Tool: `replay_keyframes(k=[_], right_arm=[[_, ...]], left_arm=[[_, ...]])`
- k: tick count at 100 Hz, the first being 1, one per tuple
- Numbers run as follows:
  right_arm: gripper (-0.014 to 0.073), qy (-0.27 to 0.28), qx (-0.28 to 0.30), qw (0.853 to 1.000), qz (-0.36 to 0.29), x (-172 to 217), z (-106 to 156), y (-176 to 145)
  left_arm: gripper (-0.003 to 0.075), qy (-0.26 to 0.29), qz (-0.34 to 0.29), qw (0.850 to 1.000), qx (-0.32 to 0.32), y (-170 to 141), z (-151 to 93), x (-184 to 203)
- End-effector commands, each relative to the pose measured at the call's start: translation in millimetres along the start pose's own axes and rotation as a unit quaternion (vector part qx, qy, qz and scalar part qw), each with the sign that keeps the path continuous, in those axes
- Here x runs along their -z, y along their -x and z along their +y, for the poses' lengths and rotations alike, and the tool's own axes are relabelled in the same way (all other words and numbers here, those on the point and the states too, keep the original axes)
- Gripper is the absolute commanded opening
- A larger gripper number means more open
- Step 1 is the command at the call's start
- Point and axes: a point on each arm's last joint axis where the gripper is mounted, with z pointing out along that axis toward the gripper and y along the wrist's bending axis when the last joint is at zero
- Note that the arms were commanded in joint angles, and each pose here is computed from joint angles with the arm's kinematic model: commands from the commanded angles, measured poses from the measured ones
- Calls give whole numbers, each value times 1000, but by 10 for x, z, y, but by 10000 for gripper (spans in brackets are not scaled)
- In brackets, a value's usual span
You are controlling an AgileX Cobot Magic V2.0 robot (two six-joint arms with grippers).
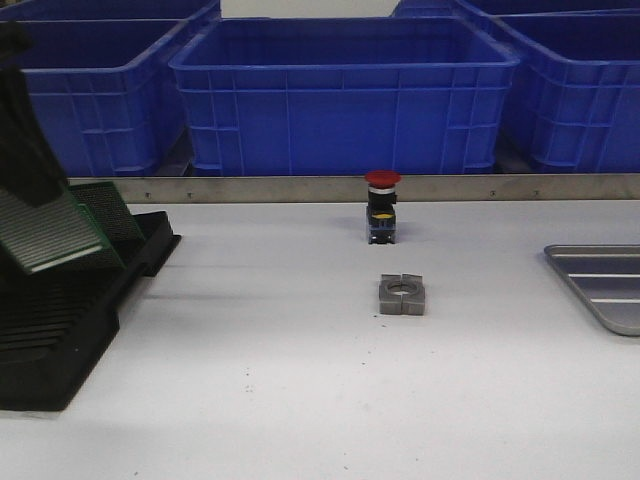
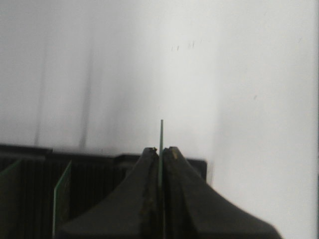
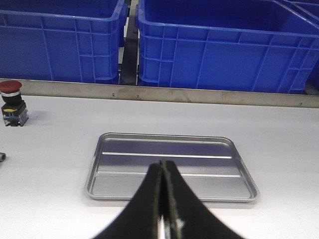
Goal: Place circuit board on tray
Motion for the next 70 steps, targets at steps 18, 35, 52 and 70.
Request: replay_keyframes(k=[18,35,52,70], right_arm=[[-60,1,5,999,-50,19,4,78],[-60,1,6,999,-51,19,4,80],[-60,1,6,999,-51,19,4,80],[-60,2,6,998,-58,21,5,96]], left_arm=[[-17,-26,-248,964,95,534,-2,253],[-17,-44,-296,948,106,709,-31,215],[-17,-38,-276,957,76,874,-122,91],[-17,-48,-279,958,53,1062,-244,6]])
